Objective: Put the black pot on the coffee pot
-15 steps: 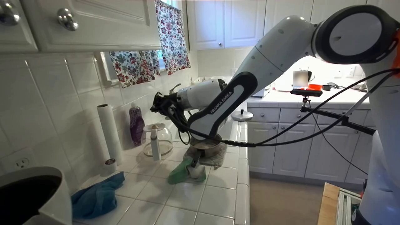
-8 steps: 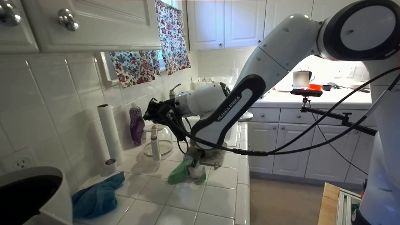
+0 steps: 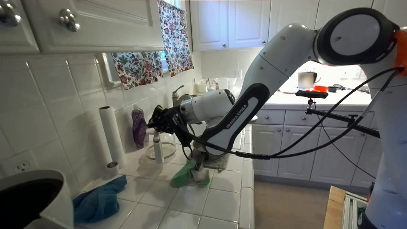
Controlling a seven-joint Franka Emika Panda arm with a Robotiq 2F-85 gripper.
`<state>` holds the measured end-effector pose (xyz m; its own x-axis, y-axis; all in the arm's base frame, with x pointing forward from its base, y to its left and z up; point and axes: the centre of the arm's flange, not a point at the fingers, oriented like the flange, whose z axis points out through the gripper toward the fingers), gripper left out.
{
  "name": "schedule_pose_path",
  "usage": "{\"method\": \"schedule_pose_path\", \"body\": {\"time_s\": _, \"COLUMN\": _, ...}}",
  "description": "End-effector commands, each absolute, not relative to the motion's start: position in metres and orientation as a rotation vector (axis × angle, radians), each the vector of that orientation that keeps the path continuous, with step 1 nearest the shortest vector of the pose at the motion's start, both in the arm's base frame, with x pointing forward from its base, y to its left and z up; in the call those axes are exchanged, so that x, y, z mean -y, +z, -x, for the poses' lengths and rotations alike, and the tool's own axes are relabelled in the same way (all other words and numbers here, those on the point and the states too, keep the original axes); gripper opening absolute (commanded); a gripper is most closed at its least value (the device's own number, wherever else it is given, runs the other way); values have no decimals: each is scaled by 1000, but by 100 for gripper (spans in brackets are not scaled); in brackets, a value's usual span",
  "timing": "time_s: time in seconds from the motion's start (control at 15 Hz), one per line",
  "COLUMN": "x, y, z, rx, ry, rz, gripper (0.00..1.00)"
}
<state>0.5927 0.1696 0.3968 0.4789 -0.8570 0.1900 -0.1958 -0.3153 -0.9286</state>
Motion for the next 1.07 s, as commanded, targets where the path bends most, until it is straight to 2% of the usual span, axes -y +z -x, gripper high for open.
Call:
{"method": "schedule_pose_path", "body": {"time_s": 0.0, "x": -166, "y": 392, "z": -615, "rx": -877, "ry": -839, "rz": 1764, "gripper": 1}}
{"method": "schedule_pose_path", "body": {"time_s": 0.47, "x": -172, "y": 389, "z": -627, "rx": -847, "ry": -813, "rz": 1762, "gripper": 1}}
{"method": "schedule_pose_path", "body": {"time_s": 0.53, "x": -172, "y": 390, "z": -627, "rx": -849, "ry": -812, "rz": 1758, "gripper": 5}}
{"method": "schedule_pose_path", "body": {"time_s": 0.6, "x": -170, "y": 393, "z": -625, "rx": -855, "ry": -827, "rz": 1752, "gripper": 30}}
{"method": "schedule_pose_path", "body": {"time_s": 0.67, "x": -168, "y": 395, "z": -623, "rx": -857, "ry": -836, "rz": 1746, "gripper": 30}}
{"method": "schedule_pose_path", "body": {"time_s": 1.0, "x": -160, "y": 407, "z": -614, "rx": -851, "ry": -876, "rz": 1726, "gripper": 62}}
